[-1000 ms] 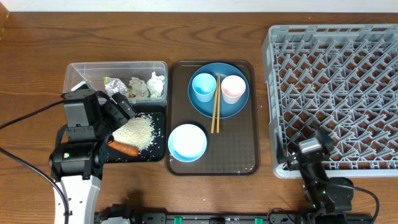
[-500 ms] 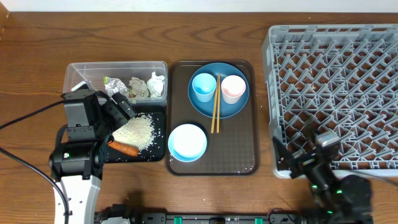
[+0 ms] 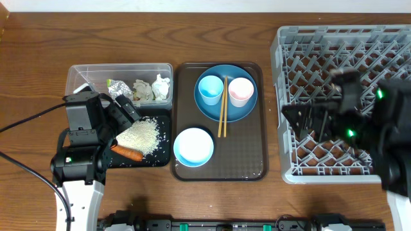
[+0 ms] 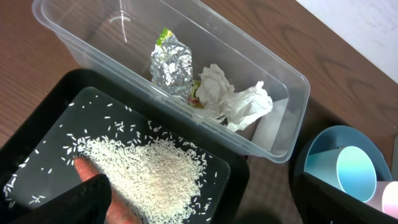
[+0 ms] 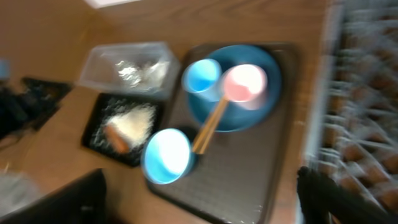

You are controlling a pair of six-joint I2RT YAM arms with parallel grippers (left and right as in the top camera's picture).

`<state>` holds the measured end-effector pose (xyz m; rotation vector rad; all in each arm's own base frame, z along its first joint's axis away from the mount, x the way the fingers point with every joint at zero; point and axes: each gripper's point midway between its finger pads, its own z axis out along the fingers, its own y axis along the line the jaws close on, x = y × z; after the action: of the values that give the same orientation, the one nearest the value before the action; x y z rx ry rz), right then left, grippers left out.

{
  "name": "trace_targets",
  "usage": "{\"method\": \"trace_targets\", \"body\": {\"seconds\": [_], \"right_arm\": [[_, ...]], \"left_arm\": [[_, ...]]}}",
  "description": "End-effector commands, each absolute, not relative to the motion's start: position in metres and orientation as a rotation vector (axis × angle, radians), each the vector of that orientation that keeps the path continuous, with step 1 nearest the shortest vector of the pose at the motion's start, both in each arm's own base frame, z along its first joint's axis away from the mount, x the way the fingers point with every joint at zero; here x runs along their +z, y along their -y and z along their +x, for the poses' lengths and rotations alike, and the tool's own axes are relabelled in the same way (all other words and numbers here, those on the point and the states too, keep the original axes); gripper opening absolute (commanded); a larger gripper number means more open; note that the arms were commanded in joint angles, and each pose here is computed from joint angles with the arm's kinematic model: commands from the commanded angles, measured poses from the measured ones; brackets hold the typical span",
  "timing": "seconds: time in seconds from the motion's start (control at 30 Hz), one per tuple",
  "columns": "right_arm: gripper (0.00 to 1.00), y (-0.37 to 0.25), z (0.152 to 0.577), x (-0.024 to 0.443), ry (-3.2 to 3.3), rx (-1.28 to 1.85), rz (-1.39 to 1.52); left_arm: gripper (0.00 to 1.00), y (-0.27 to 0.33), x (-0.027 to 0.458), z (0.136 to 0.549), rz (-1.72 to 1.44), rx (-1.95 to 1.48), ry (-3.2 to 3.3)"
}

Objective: Sort waste into correct bins and load items into the dishwasher rack
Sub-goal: 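Reach right gripper to the wooden chopsticks on the blue plate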

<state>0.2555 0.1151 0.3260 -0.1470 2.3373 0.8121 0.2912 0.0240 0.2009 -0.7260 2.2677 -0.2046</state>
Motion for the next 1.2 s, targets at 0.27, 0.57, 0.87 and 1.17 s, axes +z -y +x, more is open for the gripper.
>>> {"method": "trace_targets", "body": {"seconds": [0.27, 0.57, 0.87, 1.17], "right_arm": [[0.17, -0.134, 0.277, 0.217, -2.771, 0.805, 0.219], [0.25, -0.194, 0.287, 0.154, -2.885, 0.742, 0.099], [0.26, -0.222, 0.294, 0.11, -2.941, 0.597, 0.046], [0.28, -0.234, 0.294, 0.068, -3.029, 0.527, 0.166]], "left_arm": [[0.95, -0.027, 0.208, 0.293, -0.719, -0.195, -2.25], [0.95, -0.026, 0.208, 0.293, -0.718, -0.196, -2.251], [0.95, -0.027, 0.208, 0.293, -0.719, -0.195, -2.25], [0.95, -0.027, 0.208, 0.293, -0.719, -0.195, -2.25]]}}
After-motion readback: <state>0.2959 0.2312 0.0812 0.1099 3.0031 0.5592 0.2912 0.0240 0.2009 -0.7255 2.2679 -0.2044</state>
